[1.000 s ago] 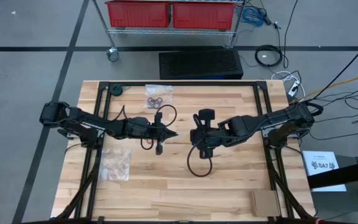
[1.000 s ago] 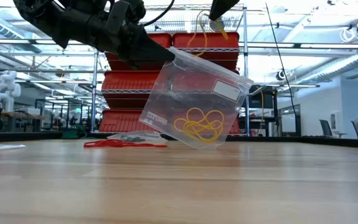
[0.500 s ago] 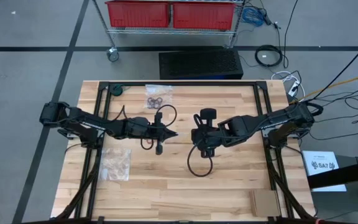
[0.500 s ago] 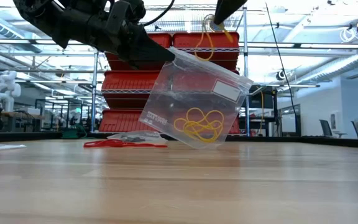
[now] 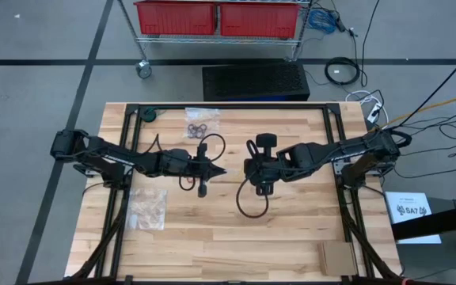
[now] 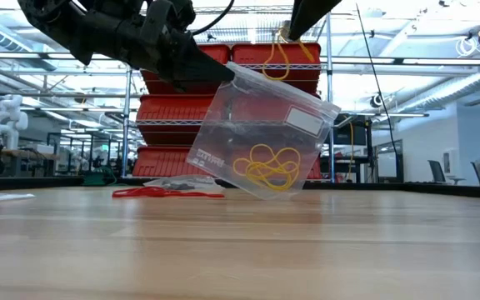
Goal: Sort rubber bands
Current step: Put the yellow rubber band into the transparent zip bag, then close the bottom right transparent zip bag
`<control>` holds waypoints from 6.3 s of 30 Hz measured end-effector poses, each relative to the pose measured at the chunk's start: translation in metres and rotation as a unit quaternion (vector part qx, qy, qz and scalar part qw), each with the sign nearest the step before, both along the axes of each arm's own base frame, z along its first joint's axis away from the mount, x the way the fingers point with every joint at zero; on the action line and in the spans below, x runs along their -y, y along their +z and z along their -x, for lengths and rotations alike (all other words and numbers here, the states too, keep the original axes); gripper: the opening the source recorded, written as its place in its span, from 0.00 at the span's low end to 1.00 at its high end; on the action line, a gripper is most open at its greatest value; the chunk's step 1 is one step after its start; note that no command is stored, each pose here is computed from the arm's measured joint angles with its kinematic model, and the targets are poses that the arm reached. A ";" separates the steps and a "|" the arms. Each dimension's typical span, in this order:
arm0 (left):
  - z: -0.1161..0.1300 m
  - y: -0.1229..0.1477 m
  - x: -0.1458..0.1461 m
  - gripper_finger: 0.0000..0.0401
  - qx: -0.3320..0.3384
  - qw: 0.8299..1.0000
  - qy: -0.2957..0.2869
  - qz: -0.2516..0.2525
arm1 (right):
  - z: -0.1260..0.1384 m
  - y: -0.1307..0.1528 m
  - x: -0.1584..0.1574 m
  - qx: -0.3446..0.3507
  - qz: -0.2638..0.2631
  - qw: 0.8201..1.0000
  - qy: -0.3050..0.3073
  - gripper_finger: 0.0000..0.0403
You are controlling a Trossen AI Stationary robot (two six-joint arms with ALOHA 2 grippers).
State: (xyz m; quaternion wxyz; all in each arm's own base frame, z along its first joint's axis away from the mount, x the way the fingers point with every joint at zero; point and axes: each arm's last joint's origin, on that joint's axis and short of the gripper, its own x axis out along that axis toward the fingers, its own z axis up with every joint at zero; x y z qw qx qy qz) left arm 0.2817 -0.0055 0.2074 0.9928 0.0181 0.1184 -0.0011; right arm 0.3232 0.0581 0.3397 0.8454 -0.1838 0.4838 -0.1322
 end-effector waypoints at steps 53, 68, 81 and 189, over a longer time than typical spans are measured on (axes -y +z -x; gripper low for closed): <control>0.000 0.000 0.000 0.00 0.000 1.000 0.001 0.000 | -0.027 -0.027 -0.016 -0.044 -0.031 0.999 0.001 0.00; 0.000 0.000 0.000 0.00 0.000 1.000 0.000 0.000 | -0.044 -0.050 -0.006 -0.037 -0.087 0.992 -0.085 0.00; 0.000 0.000 0.000 0.00 0.000 1.000 -0.001 0.000 | -0.053 -0.050 0.012 -0.025 -0.159 0.982 -0.099 0.00; -0.003 -0.039 0.101 0.02 -0.096 0.975 -0.198 0.034 | -0.017 -0.209 0.068 0.088 -0.257 0.962 0.036 0.00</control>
